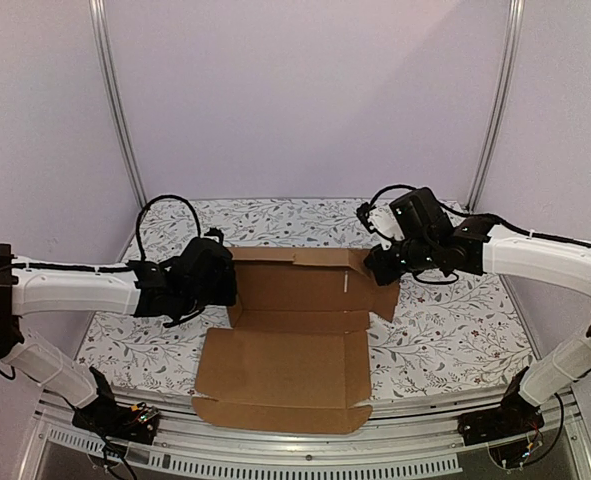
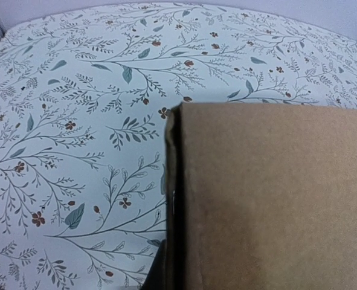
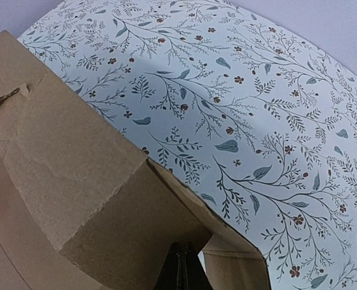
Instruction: Fold the paper box
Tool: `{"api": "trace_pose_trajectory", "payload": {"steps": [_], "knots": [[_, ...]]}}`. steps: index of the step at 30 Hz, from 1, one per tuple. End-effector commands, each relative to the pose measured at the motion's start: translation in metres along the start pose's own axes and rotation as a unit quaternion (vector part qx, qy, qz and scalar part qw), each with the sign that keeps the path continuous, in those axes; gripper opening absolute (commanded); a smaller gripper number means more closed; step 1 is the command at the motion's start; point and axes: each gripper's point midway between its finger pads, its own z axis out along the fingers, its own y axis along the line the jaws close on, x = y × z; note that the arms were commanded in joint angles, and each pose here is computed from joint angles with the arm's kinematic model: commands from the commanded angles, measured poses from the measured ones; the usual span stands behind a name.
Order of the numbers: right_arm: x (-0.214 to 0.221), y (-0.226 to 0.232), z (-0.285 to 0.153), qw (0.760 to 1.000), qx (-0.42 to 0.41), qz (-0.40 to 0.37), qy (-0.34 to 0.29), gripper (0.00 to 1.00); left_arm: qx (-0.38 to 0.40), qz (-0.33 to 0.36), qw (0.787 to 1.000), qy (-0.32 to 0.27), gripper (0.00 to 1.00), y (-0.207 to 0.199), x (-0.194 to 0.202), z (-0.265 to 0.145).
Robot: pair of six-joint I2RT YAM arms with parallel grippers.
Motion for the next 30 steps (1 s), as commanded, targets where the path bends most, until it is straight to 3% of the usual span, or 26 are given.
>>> {"api": "trace_pose_trajectory", "payload": {"steps": [1,8,14,24,30], "knots": [[-0.014,0.013,0.008,0.999,-0.027,0.027,-0.017,0.00,0.012,-0.017,1.000,0.013,0.00,-0.006,-0.002,0.002],[-0.027,0.033,0.015,0.996,-0.050,0.055,-0.045,0.00,0.022,-0.024,0.999,0.021,0.00,-0.012,-0.002,0.002],[-0.054,0.038,0.003,0.983,-0.074,0.119,-0.115,0.00,0.031,-0.039,0.998,0.032,0.00,-0.014,0.001,0.000],[-0.101,0.052,-0.042,0.934,-0.168,0.202,-0.240,0.00,0.096,-0.084,0.991,0.037,0.00,-0.033,-0.008,-0.015],[-0.113,0.057,-0.058,0.918,-0.196,0.208,-0.275,0.00,0.139,-0.114,0.983,0.045,0.00,-0.046,-0.010,-0.021]]}}
